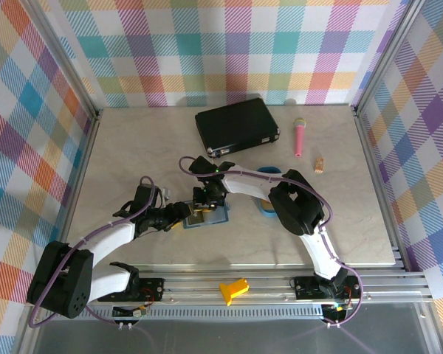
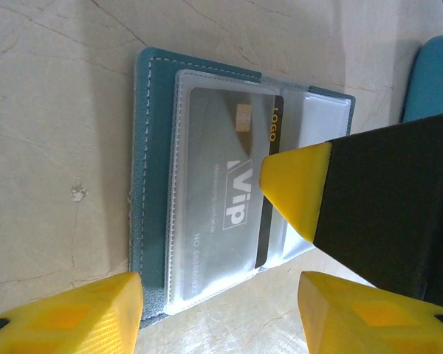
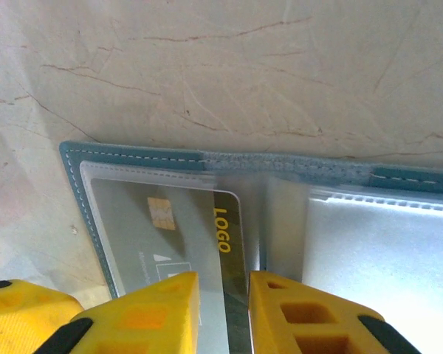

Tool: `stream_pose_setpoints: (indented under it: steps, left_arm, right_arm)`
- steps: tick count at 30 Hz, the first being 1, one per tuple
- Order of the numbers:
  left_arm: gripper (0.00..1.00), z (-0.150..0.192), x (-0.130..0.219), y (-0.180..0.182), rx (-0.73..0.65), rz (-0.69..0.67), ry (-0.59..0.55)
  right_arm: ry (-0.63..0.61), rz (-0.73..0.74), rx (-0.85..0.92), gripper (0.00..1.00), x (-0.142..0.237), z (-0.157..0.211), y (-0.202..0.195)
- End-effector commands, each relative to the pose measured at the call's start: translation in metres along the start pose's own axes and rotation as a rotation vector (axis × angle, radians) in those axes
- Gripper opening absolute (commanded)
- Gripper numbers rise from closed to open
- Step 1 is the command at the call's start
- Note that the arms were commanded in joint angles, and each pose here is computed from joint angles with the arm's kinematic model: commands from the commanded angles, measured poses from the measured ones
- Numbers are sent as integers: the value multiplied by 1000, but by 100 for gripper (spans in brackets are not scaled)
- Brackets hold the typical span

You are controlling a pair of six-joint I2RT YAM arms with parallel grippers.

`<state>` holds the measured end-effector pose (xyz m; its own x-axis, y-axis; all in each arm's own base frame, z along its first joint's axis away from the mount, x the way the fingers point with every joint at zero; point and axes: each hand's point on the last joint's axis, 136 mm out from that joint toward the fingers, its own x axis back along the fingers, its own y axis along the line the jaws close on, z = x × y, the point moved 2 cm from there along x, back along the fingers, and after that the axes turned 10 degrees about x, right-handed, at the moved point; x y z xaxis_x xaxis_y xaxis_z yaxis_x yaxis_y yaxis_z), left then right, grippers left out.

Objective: Put the credit cards into the card holder

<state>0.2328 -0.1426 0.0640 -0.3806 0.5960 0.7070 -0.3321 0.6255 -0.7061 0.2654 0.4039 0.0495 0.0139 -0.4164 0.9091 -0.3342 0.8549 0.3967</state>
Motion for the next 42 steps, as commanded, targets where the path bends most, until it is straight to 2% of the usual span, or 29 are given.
stream_pose_setpoints:
  steps: [1,12,17,25,29,34,42]
  left_arm:
    - [58,0,1,5,22,9,-5]
    - [56,1,-2,13,32,-11,-8]
    - [42,0,-5,15,30,-23,-4]
    - [40,-2,-2,24,18,-80,-29]
    - [33,-1,-7,28,26,-89,-13]
    - [19,0,-9,29,27,-81,-7]
    - [12,1,-12,32,28,-89,3]
  right_arm:
    - [1,-34,-23,23,-1,1,10]
    - [13,-80,-47,27,-2,4,15]
    - [17,-77,-44,27,-3,5,15]
    - [19,-81,-39,27,-3,5,15]
    - [20,-85,-37,27,-4,4,16]
    - [27,-89,-42,27,-5,5,16]
    - [30,-106,-43,28,-5,5,20]
